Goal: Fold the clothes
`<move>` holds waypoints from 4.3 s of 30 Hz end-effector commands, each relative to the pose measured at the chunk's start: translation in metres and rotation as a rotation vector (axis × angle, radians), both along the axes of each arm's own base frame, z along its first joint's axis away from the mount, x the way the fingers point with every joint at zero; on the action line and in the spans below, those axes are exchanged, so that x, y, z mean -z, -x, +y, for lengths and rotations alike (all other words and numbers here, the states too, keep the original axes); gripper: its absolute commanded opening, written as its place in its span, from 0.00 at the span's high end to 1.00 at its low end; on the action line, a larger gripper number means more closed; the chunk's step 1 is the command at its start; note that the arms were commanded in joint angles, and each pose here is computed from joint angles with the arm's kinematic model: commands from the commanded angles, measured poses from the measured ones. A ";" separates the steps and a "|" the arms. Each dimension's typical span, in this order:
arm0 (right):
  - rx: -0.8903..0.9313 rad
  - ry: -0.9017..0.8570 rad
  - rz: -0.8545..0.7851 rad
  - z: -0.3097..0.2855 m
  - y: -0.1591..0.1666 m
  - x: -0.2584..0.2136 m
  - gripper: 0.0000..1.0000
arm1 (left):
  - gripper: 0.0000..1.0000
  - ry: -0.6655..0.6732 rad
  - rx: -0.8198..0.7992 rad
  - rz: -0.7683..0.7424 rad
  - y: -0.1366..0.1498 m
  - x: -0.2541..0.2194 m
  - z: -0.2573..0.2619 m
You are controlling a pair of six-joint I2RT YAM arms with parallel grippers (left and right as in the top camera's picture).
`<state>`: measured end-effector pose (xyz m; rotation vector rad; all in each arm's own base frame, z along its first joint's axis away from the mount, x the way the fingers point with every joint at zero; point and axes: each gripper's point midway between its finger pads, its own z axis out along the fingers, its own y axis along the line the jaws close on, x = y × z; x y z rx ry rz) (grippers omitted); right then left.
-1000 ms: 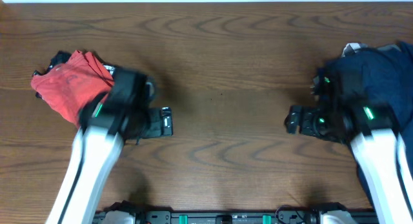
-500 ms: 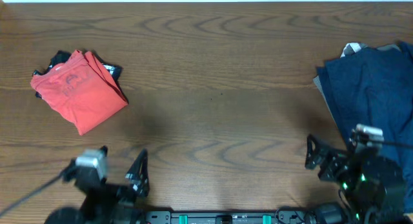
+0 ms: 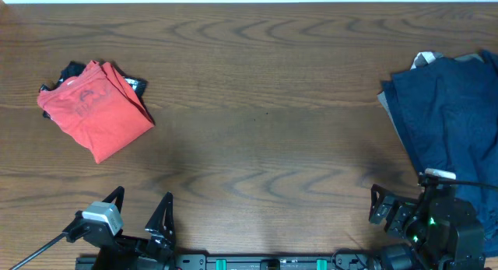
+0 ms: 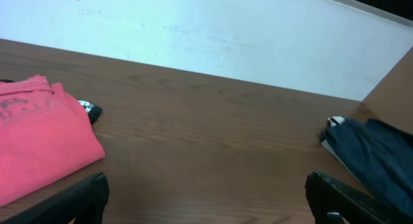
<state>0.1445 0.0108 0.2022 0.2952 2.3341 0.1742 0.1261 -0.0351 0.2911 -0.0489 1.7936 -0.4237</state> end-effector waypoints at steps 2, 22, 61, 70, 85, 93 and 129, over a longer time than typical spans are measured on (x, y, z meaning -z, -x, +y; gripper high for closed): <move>0.010 0.001 0.000 -0.001 0.000 0.001 0.01 | 0.02 0.001 -0.010 0.007 -0.002 0.003 0.001; -0.098 0.060 -0.712 0.014 -0.079 -0.012 0.01 | 0.02 0.001 -0.010 0.007 -0.002 0.003 0.001; -0.172 0.096 -0.713 0.026 -0.099 0.045 0.01 | 0.02 0.001 -0.010 0.007 -0.002 0.003 0.001; -0.172 0.096 -0.713 0.026 -0.099 0.045 0.01 | 0.02 -0.127 -0.122 0.070 -0.002 0.025 0.024; -0.172 0.096 -0.713 0.026 -0.099 0.045 0.01 | 0.02 -0.118 -0.336 0.086 -0.081 0.121 0.051; -0.172 0.096 -0.713 0.026 -0.099 0.045 0.01 | 0.02 -0.086 -0.347 -0.105 -0.115 0.131 0.051; -0.172 0.096 -0.713 0.026 -0.099 0.045 0.01 | 0.02 -0.090 -0.345 -0.058 -0.117 0.154 0.051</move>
